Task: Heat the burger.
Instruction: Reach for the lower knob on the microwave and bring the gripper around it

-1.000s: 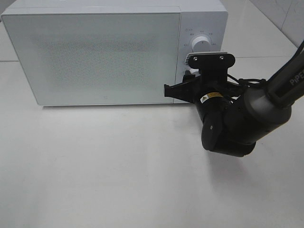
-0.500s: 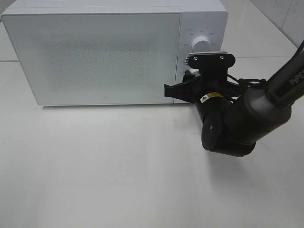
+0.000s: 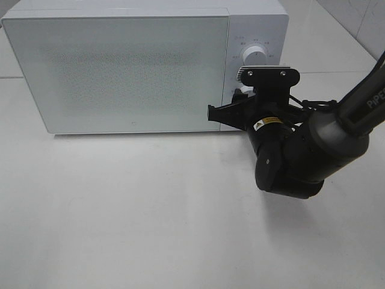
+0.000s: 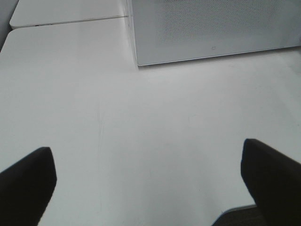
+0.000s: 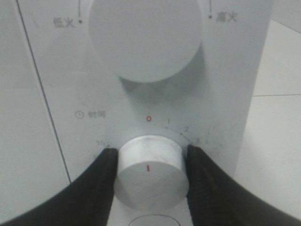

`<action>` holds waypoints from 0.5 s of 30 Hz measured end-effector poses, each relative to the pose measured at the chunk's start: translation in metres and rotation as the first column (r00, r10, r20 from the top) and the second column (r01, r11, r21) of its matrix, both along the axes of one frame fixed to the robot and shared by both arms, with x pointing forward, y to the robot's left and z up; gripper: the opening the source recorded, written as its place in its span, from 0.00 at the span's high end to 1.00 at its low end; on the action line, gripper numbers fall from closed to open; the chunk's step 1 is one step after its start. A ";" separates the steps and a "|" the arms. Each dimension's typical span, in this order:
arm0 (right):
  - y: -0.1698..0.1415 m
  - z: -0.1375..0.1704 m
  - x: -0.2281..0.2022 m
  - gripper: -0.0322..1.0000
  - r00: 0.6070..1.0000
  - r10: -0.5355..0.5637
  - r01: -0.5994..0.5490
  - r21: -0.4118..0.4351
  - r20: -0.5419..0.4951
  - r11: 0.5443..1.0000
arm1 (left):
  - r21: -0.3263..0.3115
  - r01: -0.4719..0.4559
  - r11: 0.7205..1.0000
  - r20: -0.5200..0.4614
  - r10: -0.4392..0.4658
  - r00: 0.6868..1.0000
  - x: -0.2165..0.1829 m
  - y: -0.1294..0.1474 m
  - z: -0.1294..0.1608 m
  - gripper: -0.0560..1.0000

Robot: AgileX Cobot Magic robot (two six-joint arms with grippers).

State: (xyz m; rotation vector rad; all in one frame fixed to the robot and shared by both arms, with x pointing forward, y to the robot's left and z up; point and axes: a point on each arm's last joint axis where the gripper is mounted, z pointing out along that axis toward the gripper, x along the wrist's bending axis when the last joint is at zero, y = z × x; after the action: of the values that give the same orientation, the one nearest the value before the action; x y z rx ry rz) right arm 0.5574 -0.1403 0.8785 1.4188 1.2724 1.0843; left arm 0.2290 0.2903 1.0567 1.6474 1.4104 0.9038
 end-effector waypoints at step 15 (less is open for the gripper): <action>0.001 -0.001 -0.001 0.56 0.999 -0.028 0.021 0.306 0.018 0.952 | 0.000 0.000 1.000 0.000 0.000 1.000 0.000 0.000 0.000 0.01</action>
State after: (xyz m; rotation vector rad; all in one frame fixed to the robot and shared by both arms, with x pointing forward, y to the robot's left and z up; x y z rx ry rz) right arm 0.5566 -0.1391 0.8780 1.6416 1.1004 1.3200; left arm 0.2290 0.2903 1.0567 1.6474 1.4104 0.9038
